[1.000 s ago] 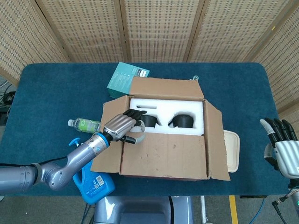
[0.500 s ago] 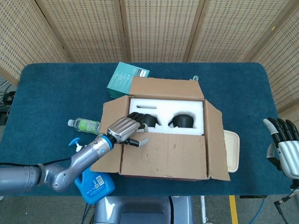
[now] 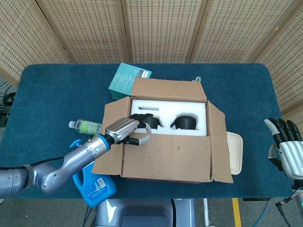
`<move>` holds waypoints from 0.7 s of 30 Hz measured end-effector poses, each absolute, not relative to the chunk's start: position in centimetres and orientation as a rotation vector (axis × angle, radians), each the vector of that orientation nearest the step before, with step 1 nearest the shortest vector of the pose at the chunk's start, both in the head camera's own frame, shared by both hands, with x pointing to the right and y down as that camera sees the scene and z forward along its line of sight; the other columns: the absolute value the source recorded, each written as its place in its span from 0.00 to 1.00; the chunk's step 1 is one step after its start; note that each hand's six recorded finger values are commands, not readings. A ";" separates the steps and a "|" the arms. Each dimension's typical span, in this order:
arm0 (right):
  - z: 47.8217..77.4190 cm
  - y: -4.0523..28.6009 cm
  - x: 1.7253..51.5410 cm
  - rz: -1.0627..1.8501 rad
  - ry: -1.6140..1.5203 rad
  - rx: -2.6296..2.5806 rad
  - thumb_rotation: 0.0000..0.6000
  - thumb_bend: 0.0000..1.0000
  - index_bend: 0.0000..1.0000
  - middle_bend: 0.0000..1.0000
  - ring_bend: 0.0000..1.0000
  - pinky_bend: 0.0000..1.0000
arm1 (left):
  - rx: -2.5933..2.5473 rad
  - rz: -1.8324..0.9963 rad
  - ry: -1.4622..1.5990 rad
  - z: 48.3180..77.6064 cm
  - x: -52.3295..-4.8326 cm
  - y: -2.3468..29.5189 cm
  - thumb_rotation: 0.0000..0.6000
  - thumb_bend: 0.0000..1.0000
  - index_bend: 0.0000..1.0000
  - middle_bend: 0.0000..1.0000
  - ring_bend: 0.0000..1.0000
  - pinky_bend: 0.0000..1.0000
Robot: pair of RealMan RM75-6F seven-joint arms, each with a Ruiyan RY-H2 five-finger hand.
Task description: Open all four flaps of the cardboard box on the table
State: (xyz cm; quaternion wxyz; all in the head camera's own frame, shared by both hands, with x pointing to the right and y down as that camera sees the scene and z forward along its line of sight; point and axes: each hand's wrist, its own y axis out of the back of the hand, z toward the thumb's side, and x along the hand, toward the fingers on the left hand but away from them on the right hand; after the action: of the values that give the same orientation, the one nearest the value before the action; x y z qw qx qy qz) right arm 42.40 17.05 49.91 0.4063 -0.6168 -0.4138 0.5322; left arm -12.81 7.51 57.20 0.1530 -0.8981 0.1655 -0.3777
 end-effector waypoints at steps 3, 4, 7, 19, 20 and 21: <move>49.9 17.0 42.3 1.342 -1.042 -1.556 1.00 0.87 0.01 0.08 0.00 0.00 | -2.679 -1.085 0.452 56.7 -12.7 8.2 0.17 0.41 0.38 0.00 0.00 0.00; 49.9 17.1 42.3 1.342 -1.041 -1.555 1.00 0.87 0.01 0.08 0.00 0.00 | -2.706 -1.086 0.444 56.6 -12.7 8.4 0.17 0.41 0.38 0.00 0.00 0.00; 49.8 17.0 42.2 1.342 -1.041 -1.552 1.00 0.87 0.01 0.08 0.00 0.00 | -2.790 -1.081 0.421 55.9 -12.6 8.8 0.17 0.41 0.38 0.00 0.00 0.00; 49.6 16.9 41.8 1.341 -1.033 -1.545 1.00 0.87 0.01 0.08 0.00 0.00 | -2.947 -1.012 0.474 53.4 -13.7 8.2 0.17 0.40 0.38 0.00 0.00 0.00; 49.6 16.9 41.8 1.341 -1.032 -1.545 1.00 0.87 0.01 0.08 0.00 0.00 | -2.956 -1.009 0.479 53.3 -13.8 8.1 0.17 0.40 0.38 0.00 0.00 0.00; 49.6 16.9 41.7 1.341 -1.032 -1.544 1.00 0.87 0.01 0.08 0.00 0.00 | -2.968 -1.005 0.483 53.1 -13.9 8.1 0.17 0.40 0.38 0.00 0.00 0.00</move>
State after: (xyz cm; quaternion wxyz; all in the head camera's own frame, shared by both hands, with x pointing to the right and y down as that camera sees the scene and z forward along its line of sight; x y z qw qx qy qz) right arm 41.73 16.87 49.60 0.4128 -0.6142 -0.4102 0.5331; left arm -13.89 8.12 53.15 -0.0143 -0.9360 0.1524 -0.3169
